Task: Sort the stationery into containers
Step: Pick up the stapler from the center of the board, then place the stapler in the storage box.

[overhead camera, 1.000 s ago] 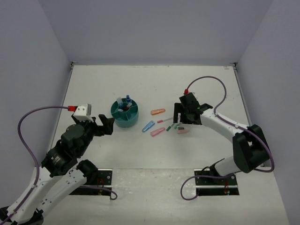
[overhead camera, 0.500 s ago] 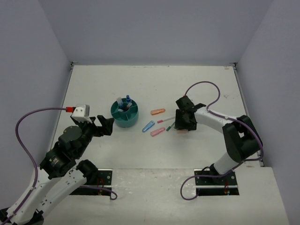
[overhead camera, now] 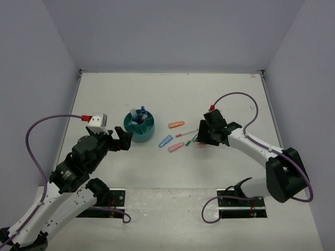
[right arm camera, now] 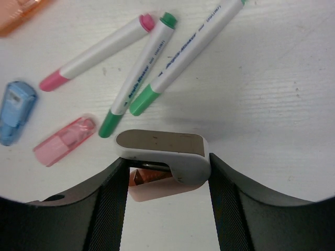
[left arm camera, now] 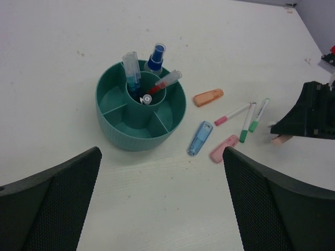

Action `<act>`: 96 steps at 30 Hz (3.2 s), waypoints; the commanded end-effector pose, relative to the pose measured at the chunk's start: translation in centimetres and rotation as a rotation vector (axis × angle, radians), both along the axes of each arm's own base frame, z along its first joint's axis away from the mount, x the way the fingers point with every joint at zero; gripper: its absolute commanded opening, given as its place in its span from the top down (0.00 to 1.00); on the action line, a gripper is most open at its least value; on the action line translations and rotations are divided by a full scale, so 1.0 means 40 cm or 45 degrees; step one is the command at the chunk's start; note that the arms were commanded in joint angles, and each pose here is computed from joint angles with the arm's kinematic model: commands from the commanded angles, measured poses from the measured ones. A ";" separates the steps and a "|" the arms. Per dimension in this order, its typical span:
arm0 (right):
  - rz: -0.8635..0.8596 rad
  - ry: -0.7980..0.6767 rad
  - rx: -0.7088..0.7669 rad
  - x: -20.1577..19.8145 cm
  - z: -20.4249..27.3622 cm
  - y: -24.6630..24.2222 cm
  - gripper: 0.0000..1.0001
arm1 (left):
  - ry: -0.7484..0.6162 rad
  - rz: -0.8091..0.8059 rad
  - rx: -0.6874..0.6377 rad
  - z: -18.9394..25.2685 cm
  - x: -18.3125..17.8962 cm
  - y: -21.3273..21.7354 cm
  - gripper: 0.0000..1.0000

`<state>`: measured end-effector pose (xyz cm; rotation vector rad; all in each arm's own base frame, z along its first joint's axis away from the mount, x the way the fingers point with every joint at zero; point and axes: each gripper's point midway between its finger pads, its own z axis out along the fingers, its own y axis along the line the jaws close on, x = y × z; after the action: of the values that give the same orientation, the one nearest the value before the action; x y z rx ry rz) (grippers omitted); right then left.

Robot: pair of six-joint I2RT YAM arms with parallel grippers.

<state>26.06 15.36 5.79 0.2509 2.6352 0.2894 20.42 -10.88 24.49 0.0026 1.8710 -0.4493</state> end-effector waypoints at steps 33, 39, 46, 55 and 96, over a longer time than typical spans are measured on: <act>-0.159 -0.608 0.828 -0.033 0.502 0.333 0.80 | -0.172 -0.441 -0.429 -0.007 0.074 -0.443 0.24; -0.116 -0.597 0.839 -0.042 0.508 0.368 0.79 | -0.202 -0.454 -0.456 0.010 0.072 -0.446 0.27; -0.089 -0.599 0.847 -0.048 0.512 0.387 0.78 | -0.216 -0.435 -0.451 0.022 0.075 -0.438 0.62; -0.053 -0.588 0.892 -0.059 0.515 0.402 0.46 | -0.250 -0.507 -0.392 0.025 0.057 -0.439 1.00; -0.047 -0.842 0.359 -0.029 0.494 0.052 0.18 | 0.160 0.872 0.171 -0.075 0.149 0.066 1.00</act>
<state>24.71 17.86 26.20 0.2589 1.9229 0.6606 23.84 -11.04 19.78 -0.4976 1.9929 0.0011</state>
